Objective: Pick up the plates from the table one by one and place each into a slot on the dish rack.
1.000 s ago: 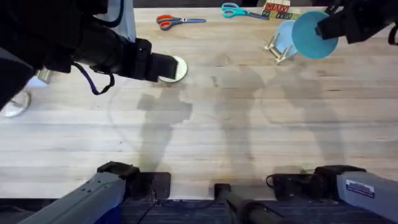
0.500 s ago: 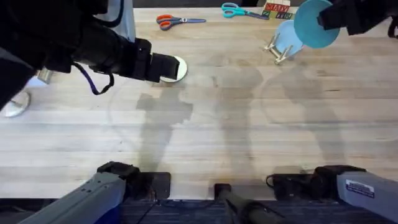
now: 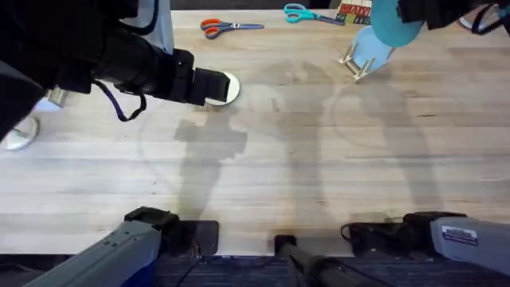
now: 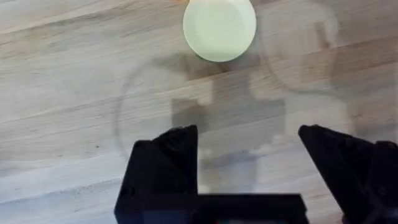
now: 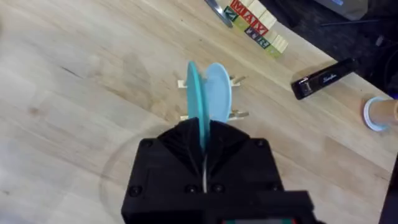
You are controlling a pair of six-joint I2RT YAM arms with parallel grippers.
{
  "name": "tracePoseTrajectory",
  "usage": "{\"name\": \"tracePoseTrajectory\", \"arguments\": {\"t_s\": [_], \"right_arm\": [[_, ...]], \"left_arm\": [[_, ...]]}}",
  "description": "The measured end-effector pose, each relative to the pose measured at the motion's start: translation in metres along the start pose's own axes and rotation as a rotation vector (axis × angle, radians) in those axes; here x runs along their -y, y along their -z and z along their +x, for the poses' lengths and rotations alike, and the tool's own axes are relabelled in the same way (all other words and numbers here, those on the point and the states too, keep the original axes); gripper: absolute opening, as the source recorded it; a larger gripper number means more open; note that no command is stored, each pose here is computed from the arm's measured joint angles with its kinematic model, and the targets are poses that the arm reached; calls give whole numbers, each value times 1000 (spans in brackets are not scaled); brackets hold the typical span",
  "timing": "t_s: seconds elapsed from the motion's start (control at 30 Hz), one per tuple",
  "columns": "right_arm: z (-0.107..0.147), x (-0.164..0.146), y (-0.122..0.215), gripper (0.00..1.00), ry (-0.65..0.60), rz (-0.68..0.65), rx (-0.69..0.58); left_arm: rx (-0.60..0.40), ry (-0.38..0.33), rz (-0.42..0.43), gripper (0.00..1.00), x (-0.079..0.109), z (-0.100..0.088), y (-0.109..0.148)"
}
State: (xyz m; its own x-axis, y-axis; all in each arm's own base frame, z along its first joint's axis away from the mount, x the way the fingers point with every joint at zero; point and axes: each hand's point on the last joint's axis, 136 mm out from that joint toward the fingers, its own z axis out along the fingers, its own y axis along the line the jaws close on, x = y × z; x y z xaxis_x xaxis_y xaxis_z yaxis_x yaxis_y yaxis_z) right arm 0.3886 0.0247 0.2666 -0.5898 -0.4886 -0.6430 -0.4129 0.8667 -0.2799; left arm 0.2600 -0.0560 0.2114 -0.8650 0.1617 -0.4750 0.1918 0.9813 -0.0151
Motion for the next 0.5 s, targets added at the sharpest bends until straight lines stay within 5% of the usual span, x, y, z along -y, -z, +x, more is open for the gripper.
{"name": "tracePoseTrajectory", "arguments": {"t_s": [0.5], "right_arm": [[11, 4, -43, 30, -2, -25, -62]], "left_arm": [[-1, 0, 0, 993, 0, 0, 0]]}}
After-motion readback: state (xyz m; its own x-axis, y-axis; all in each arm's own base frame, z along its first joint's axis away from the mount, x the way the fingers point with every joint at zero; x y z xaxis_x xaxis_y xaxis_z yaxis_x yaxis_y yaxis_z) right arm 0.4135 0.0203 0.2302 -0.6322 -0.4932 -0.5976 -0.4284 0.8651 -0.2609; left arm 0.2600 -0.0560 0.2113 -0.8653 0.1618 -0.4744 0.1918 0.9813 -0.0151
